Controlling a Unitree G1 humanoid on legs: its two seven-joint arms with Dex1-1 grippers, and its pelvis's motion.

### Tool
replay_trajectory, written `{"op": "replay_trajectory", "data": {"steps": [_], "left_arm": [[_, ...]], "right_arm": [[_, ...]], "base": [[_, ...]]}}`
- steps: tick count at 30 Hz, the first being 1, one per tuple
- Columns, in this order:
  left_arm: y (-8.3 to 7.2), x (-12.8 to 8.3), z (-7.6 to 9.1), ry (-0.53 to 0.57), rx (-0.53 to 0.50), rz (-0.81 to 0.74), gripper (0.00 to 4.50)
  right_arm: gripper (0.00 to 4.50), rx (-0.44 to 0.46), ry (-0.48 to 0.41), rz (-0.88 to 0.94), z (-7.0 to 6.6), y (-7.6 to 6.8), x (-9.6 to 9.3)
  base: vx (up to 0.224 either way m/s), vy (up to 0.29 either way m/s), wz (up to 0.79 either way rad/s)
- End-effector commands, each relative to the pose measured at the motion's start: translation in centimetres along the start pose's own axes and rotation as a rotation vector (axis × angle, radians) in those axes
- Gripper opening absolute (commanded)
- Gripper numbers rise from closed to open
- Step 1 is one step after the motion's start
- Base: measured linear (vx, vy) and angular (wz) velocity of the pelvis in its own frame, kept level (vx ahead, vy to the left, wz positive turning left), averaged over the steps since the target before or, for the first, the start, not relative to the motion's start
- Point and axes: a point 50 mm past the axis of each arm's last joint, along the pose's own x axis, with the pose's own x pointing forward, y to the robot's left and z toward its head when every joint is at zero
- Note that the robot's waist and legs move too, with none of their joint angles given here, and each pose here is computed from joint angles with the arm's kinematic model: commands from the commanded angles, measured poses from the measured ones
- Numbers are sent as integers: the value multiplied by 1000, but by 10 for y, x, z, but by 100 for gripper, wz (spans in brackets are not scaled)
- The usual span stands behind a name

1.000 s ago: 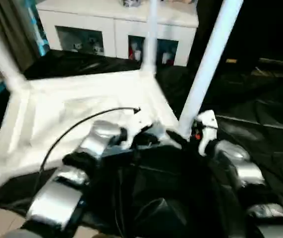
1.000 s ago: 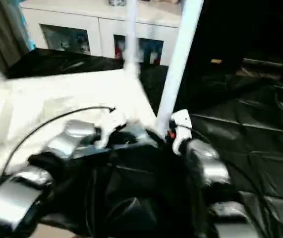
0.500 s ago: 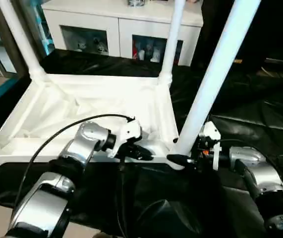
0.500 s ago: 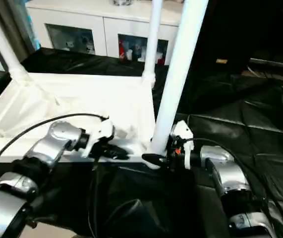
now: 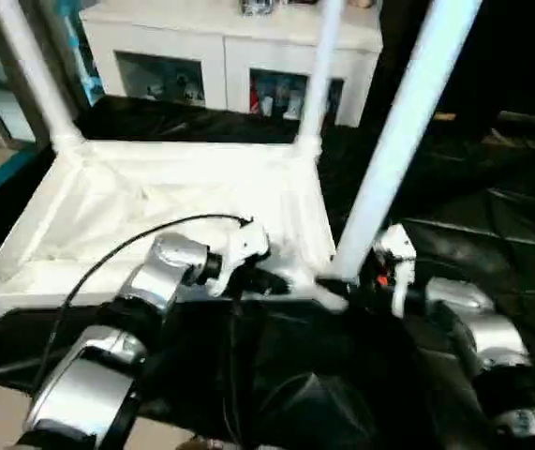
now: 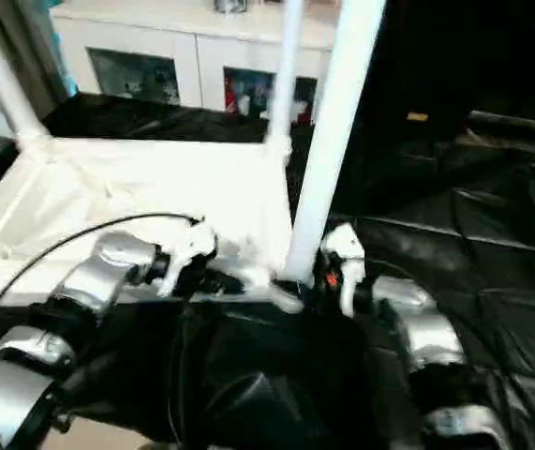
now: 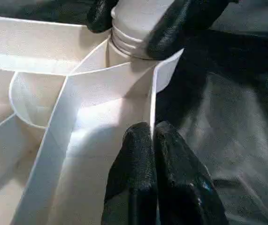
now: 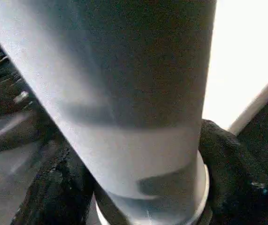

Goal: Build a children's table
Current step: Rotate leg to tighten

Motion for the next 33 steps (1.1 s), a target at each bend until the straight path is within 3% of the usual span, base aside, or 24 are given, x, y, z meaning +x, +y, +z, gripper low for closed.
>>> {"op": "replay_trajectory", "data": {"steps": [1, 4, 5, 10, 13, 17, 21, 23, 27, 33], "left_arm": [[11, 15, 25, -60, -8, 172, 0], [14, 22, 30, -65, -26, 238, 0], [13, 31, 36, -81, -38, 285, 0], [9, 43, 45, -110, -49, 292, 0], [5, 45, 46, -121, -18, 220, 0], [3, 40, 42, -119, 22, 156, 0], [-3, 30, 36, -128, 82, 22, 0], [-5, 22, 31, -123, 112, -38, 0], [-9, 10, 22, -106, 109, -137, 0], [-13, -3, 12, -80, 100, -237, 0]], "right_arm": [[268, 91, 96, -115, -27, 6, 19], [268, 113, 86, -204, -25, 6, 29], [268, 127, 89, -274, -25, 8, 40], [268, 95, 78, -273, -22, 20, 56], [337, 99, 11, -201, -13, 23, 56], [360, 88, -29, -128, -7, 19, 49], [393, 0, -9, -7, -5, 14, 30], [393, -61, 15, 96, -3, 14, 16], [393, -101, 44, 206, -1, 14, -3], [393, -106, 76, 300, -2, 15, -15]], "base": [[0, 0, 0], [0, 0, 0], [0, 0, 0], [0, 0, 0], [0, 0, 0], [0, 0, 0], [0, 0, 0], [0, 0, 0], [0, 0, 0], [0, 0, 0]]}}
